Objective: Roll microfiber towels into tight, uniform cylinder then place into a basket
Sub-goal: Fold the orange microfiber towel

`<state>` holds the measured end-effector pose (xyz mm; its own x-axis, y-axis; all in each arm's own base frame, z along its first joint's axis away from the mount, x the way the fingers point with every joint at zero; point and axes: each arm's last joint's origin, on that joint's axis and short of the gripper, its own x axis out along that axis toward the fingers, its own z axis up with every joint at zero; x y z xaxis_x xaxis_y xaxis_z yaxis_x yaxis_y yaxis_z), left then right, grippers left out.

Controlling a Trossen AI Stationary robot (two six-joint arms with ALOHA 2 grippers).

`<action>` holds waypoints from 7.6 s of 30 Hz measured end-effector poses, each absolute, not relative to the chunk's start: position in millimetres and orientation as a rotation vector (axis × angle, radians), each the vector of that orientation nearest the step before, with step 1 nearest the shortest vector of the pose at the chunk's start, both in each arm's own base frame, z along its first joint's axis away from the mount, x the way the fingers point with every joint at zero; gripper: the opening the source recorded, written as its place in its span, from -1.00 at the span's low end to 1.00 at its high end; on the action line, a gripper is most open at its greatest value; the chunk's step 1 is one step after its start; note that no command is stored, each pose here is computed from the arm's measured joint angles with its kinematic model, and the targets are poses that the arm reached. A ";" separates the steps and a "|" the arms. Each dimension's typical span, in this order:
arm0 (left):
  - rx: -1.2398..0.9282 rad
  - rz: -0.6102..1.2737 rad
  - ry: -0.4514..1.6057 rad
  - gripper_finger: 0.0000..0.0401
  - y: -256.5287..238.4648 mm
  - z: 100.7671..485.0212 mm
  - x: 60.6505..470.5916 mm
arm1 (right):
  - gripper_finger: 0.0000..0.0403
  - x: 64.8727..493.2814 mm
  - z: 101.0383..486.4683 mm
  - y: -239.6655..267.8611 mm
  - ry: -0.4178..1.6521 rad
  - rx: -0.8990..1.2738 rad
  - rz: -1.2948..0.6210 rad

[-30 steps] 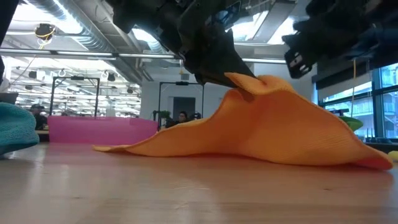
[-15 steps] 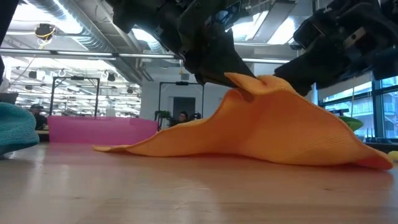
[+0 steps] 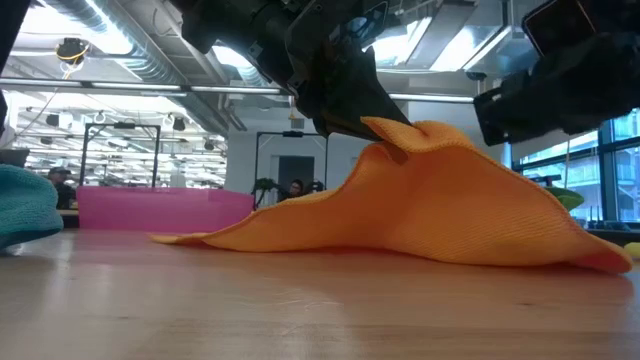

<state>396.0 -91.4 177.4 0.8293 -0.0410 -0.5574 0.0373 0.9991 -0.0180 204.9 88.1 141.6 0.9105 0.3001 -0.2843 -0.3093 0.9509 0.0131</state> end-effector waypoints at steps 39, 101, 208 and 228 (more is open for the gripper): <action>0.186 0.788 0.486 -1.00 -110.3 223.6 330.8 | -0.48 224.3 140.9 107.5 0.730 -0.358 -0.011; 0.175 0.806 0.503 -1.00 -102.0 222.0 332.9 | -0.69 272.7 93.5 116.7 0.765 -0.763 -0.071; 0.036 0.244 0.982 -0.48 -108.1 202.4 323.9 | -0.50 222.2 149.2 108.8 0.969 -0.221 -0.407; 0.034 0.089 0.835 -0.51 -168.5 161.3 346.1 | -0.50 241.3 134.5 156.5 0.730 -0.076 0.060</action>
<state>346.1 -168.5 161.3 0.6680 0.0921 -0.7385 -0.0650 0.9957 0.0653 241.3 156.5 134.5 0.7438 0.0284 -0.6678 -0.0816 0.9955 -0.0486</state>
